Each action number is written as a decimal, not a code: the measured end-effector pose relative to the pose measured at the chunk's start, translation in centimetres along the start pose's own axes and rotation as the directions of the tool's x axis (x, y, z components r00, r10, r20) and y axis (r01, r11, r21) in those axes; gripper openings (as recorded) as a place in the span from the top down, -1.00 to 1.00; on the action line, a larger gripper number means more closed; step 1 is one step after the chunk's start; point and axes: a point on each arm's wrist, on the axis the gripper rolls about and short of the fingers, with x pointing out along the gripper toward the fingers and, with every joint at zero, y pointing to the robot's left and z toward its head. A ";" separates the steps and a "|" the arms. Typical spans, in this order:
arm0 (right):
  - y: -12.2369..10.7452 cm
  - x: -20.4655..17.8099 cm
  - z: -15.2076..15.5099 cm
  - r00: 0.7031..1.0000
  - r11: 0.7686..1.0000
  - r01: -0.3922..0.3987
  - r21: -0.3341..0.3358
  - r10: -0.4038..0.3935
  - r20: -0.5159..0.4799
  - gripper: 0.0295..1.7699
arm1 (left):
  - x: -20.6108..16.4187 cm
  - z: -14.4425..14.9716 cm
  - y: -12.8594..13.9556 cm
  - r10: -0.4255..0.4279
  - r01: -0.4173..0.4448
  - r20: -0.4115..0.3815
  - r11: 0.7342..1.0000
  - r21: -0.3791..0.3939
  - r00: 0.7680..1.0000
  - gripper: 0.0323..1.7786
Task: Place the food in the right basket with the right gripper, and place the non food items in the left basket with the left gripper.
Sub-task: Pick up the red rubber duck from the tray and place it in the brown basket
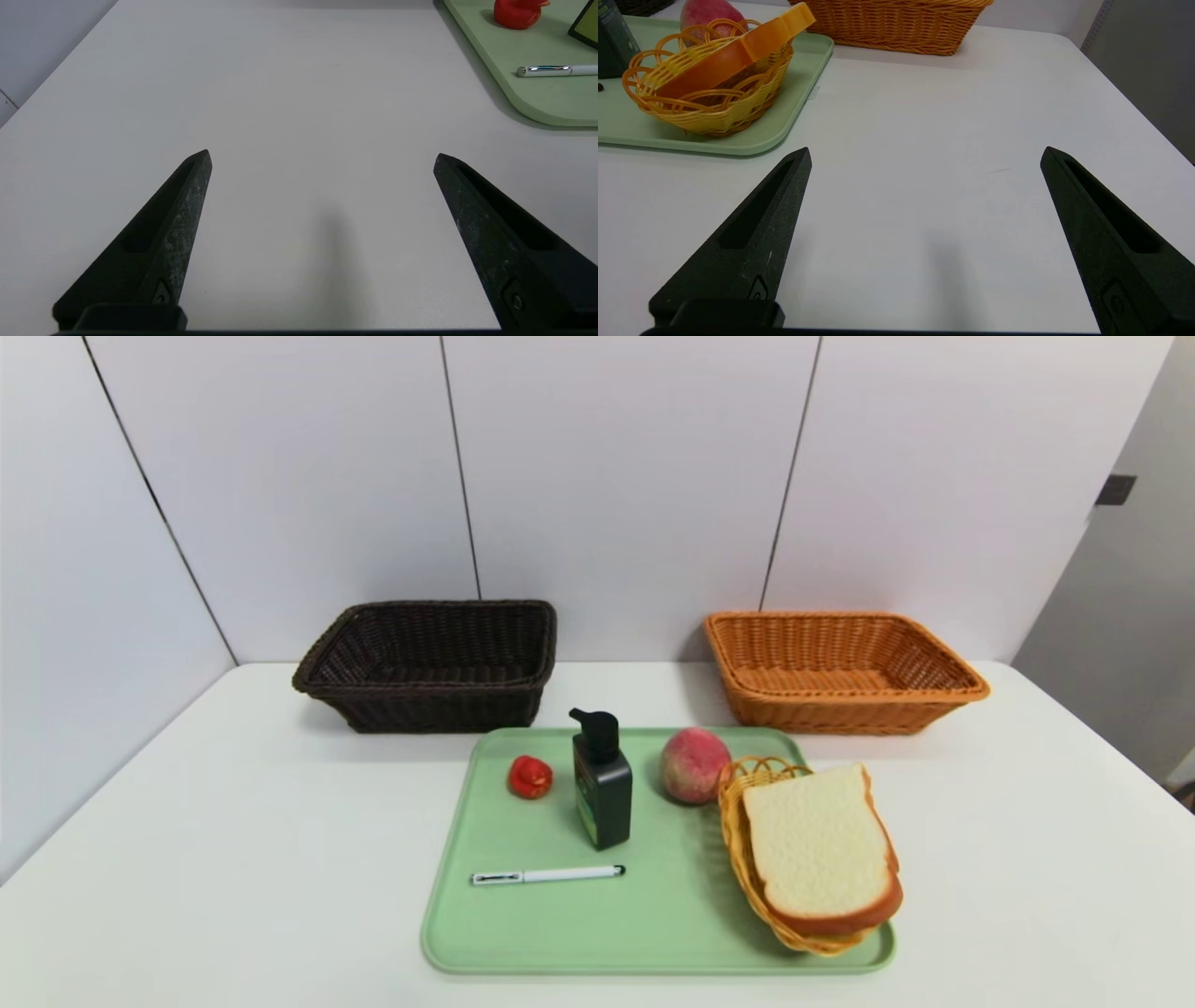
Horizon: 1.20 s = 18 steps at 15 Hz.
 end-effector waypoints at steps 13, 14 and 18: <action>0.0 0.0 0.0 1.000 1.000 0.000 -0.002 0.000 0.003 -0.92 | 0.0 0.0 0.0 -0.002 0.002 0.000 1.000 0.010 1.000 -0.90; 0.0 0.0 0.0 1.000 1.000 0.000 0.004 0.000 0.003 -0.92 | 0.0 0.0 0.0 -0.001 0.001 0.000 1.000 0.010 1.000 -0.90; -0.1 -0.3 1.0 0.999 1.000 0.004 0.005 -0.004 0.040 -0.92 | -0.1 0.2 0.0 -0.011 0.011 0.001 1.000 0.020 1.000 -0.90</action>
